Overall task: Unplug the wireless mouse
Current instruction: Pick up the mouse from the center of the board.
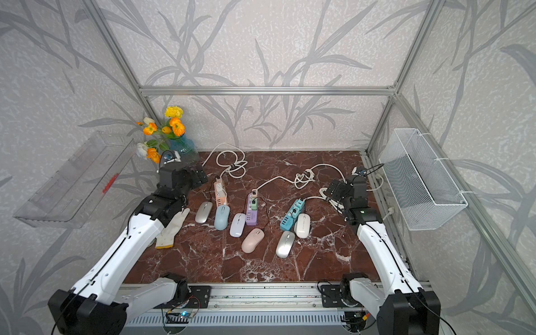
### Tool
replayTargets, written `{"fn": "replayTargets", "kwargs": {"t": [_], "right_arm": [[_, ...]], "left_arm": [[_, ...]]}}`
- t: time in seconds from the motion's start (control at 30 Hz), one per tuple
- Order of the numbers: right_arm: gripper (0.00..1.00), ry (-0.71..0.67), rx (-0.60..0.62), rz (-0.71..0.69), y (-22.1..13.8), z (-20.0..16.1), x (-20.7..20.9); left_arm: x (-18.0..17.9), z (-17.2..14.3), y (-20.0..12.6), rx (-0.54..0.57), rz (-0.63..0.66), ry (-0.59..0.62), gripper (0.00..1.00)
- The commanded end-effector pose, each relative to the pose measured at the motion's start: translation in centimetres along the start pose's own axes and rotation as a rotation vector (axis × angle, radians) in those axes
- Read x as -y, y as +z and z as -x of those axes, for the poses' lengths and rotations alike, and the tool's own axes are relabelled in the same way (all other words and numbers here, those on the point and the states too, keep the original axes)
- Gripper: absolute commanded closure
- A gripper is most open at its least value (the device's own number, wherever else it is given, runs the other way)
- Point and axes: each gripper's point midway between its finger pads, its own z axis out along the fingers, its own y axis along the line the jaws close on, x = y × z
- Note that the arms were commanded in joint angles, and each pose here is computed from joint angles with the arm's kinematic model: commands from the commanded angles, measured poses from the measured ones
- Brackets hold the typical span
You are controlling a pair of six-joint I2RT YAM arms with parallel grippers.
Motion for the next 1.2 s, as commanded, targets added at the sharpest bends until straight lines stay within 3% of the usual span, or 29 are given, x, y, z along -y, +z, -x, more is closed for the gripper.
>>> {"fn": "replayTargets", "kwargs": {"t": [0.0, 0.23, 0.4, 0.6, 0.77, 1.17], "right_arm": [[0.0, 0.03, -0.075, 0.172, -0.4, -0.1, -3.6], [0.01, -0.08, -0.194, 0.268, 0.1, -3.5, -7.7], [0.01, -0.165, -0.247, 0.242, -0.9, -7.0, -9.5], [0.05, -0.192, -0.337, 0.14, -2.4, -11.4, -7.5], [0.11, -0.184, -0.368, 0.067, -3.4, -12.7, -5.3], [0.18, -0.009, -0.426, -0.055, -4.7, -14.5, 0.3]], "left_arm": [[4.4, -3.7, -1.0, -0.144, -0.105, 0.136, 0.01], [14.6, -12.0, -4.3, -0.321, -0.313, 0.333, 0.0], [18.5, -17.9, -6.7, -0.43, -0.386, 0.39, 0.01], [20.2, -24.3, -8.6, -0.585, -0.42, 0.415, 0.0], [20.7, -28.2, -8.7, -0.684, -0.405, 0.429, 0.05], [22.5, -33.7, -10.0, -0.793, -0.427, 0.578, 0.08]]}}
